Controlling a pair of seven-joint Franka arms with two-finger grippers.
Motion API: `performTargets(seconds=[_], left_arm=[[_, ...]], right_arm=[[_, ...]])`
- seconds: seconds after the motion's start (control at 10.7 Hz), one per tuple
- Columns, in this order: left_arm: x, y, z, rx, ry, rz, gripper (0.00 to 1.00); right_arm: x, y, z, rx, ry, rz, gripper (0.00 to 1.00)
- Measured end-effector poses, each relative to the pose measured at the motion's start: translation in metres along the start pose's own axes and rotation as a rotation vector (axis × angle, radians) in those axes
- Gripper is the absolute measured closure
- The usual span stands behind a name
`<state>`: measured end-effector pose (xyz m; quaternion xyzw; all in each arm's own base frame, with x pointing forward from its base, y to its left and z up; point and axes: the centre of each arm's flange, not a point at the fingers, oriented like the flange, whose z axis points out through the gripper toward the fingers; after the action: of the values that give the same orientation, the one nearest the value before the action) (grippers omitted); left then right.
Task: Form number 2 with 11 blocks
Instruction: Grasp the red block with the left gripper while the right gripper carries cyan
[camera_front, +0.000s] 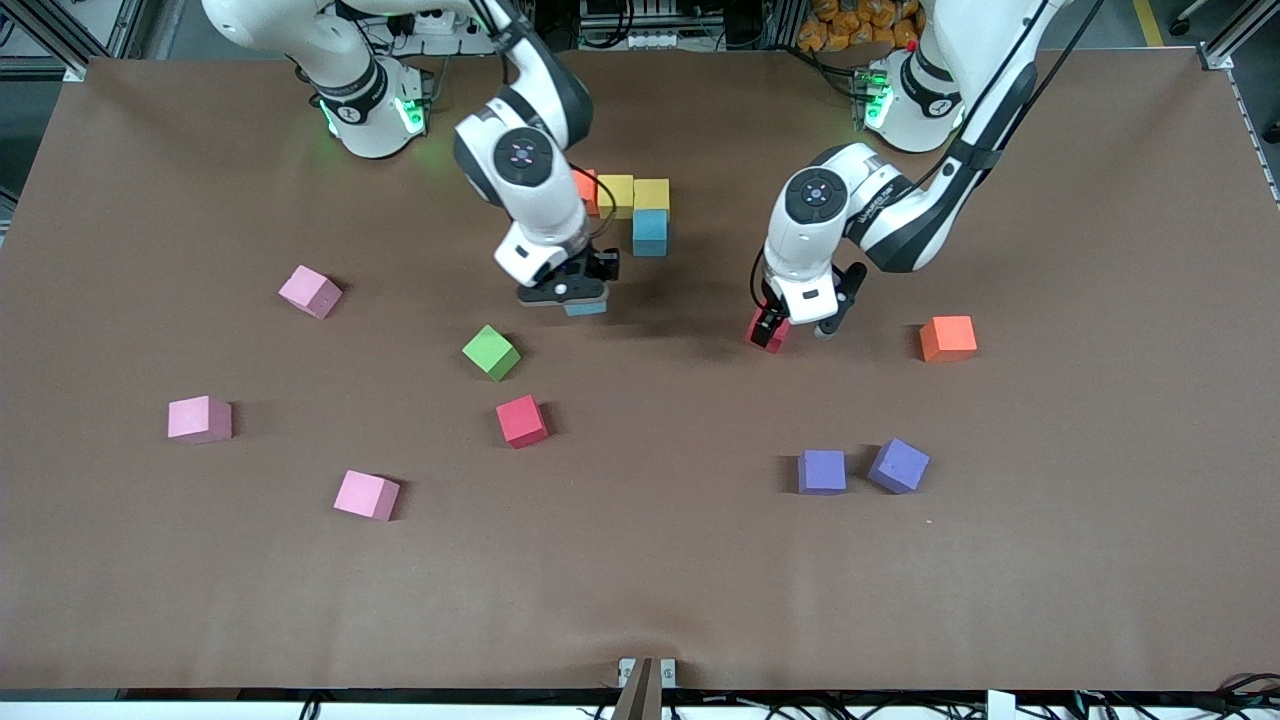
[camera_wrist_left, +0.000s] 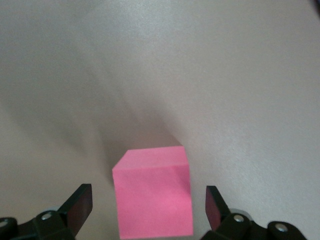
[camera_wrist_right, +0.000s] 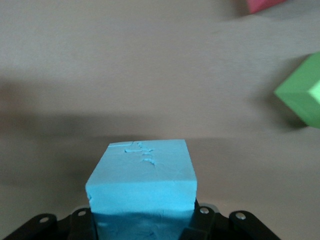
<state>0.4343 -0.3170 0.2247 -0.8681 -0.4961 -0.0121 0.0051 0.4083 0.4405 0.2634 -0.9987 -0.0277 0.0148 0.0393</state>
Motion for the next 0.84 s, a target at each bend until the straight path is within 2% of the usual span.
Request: performTargets(seconds=[0.47, 0.84], left_arm=[[0.003, 0.002, 0.008, -0.023, -0.025, -0.020, 0.00], [-0.003, -0.001, 0.022, -0.005, -0.044, -0.033, 0.00]], right_arm=[[-0.025, -0.056, 0.047, 0.016, -0.042, -0.021, 0.41], [-0.042, -0.072, 0.061, 0.035, -0.040, -0.033, 0.41]])
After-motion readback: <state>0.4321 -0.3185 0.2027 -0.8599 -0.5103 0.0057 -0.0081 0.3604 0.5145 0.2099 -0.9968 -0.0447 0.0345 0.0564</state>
